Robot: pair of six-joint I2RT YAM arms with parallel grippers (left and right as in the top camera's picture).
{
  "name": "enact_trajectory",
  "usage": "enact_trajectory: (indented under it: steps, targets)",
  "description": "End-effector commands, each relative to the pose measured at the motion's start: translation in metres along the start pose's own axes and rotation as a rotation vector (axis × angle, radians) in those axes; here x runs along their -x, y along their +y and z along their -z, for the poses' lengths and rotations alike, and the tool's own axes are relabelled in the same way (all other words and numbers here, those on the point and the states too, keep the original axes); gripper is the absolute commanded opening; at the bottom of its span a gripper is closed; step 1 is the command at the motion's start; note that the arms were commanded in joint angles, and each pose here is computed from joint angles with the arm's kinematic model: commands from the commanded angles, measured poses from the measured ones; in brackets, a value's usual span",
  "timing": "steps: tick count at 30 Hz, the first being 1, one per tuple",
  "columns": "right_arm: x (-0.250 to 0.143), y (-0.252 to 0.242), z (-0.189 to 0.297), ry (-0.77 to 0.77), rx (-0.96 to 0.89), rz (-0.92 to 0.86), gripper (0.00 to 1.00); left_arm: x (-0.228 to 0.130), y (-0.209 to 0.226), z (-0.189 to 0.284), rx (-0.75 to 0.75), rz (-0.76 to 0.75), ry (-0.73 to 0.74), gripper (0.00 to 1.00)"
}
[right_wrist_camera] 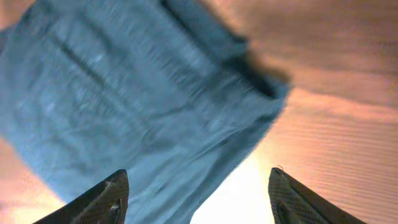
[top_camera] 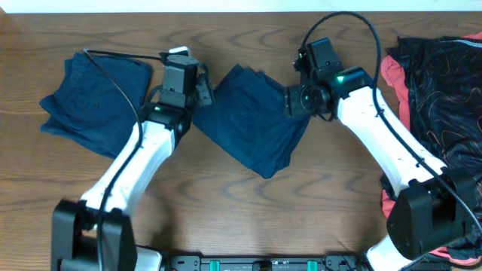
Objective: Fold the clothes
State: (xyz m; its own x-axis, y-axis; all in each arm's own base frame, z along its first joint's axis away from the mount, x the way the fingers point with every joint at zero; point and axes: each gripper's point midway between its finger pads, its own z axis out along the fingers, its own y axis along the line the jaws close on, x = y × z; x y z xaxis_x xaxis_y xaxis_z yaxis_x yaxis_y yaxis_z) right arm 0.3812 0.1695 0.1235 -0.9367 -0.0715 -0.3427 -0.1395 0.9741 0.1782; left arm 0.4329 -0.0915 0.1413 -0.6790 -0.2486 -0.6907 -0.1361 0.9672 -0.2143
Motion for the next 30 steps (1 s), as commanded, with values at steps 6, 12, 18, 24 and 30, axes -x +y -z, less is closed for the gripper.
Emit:
enact_trajectory:
  steps: [6, 12, 18, 24, 30]
  targets:
    - [-0.041, 0.038, -0.034, 0.133, 0.14, 0.088, 0.68, -0.057, 0.022, -0.053, 0.021, -0.012, 0.214, 0.64]
    - [-0.064, 0.052, -0.065, 0.207, 0.176, 0.164, 0.64, -0.1, 0.039, -0.057, 0.086, -0.023, 0.374, 0.55]
    - [-0.089, 0.043, -0.098, 0.318, 0.132, 0.156, 0.64, -0.146, 0.062, -0.03, 0.18, -0.039, 0.591, 0.28]
    - [-0.078, 0.002, -0.109, 0.279, -0.056, 0.152, 0.64, -0.195, 0.057, 0.012, 0.171, 0.081, 0.863, 0.19]
    - [-0.059, -0.018, -0.103, 0.22, -0.113, 0.129, 0.7, -0.197, 0.047, 0.035, 0.115, 0.103, 0.922, 0.14]
